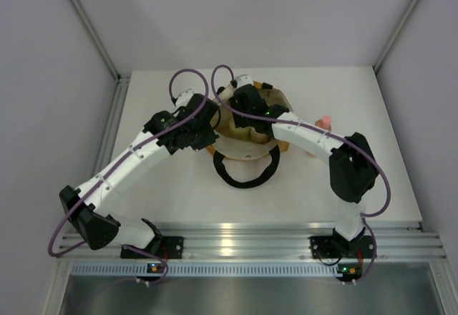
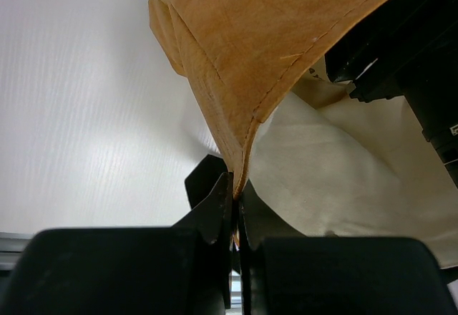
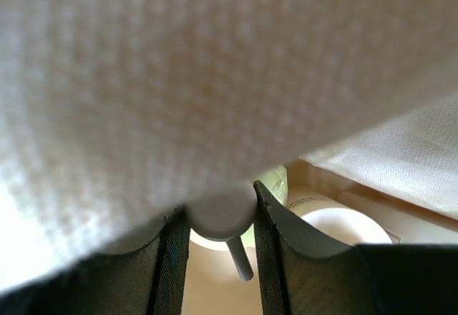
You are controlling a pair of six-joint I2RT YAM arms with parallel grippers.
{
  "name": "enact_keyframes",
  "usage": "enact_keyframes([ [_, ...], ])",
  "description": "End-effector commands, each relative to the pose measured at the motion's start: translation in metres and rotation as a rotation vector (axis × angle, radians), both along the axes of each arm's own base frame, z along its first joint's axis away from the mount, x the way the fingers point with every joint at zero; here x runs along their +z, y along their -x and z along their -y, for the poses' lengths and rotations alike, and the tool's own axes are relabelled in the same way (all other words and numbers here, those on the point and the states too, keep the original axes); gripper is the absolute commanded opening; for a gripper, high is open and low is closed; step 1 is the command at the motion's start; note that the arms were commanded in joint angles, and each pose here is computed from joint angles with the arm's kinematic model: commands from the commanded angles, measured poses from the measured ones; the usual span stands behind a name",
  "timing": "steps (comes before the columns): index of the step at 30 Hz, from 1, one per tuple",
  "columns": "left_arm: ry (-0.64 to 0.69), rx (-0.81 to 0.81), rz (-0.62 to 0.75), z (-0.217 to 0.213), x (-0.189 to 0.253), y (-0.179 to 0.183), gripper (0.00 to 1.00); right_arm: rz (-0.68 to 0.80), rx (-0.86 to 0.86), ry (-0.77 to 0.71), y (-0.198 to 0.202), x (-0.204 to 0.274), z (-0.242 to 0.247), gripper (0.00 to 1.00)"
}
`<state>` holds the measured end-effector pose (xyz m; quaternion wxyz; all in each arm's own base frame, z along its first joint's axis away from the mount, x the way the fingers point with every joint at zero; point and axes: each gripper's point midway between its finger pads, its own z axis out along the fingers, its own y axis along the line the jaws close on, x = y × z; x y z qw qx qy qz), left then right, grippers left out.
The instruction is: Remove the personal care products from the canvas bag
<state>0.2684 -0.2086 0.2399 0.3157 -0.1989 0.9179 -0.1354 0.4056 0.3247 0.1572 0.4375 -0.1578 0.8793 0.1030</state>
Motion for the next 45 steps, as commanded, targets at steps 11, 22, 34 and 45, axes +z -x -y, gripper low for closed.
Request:
enact_keyframes([
  [11, 0.027, -0.005, 0.031, 0.002, 0.009, 0.0, 0.0, 0.164, 0.067, -0.108, 0.017, 0.099, -0.009, 0.0],
  [22, 0.023, 0.004, 0.026, 0.002, 0.007, -0.002, 0.0, 0.248, 0.096, -0.157, 0.036, 0.155, 0.0, 0.0],
  [34, 0.021, 0.013, 0.012, 0.003, 0.002, -0.003, 0.0, 0.349, 0.184, -0.189, 0.07, 0.229, 0.009, 0.0],
  [45, 0.024, 0.019, 0.0, 0.005, -0.002, -0.003, 0.0, 0.419, 0.222, -0.234, 0.097, 0.287, 0.029, 0.0],
])
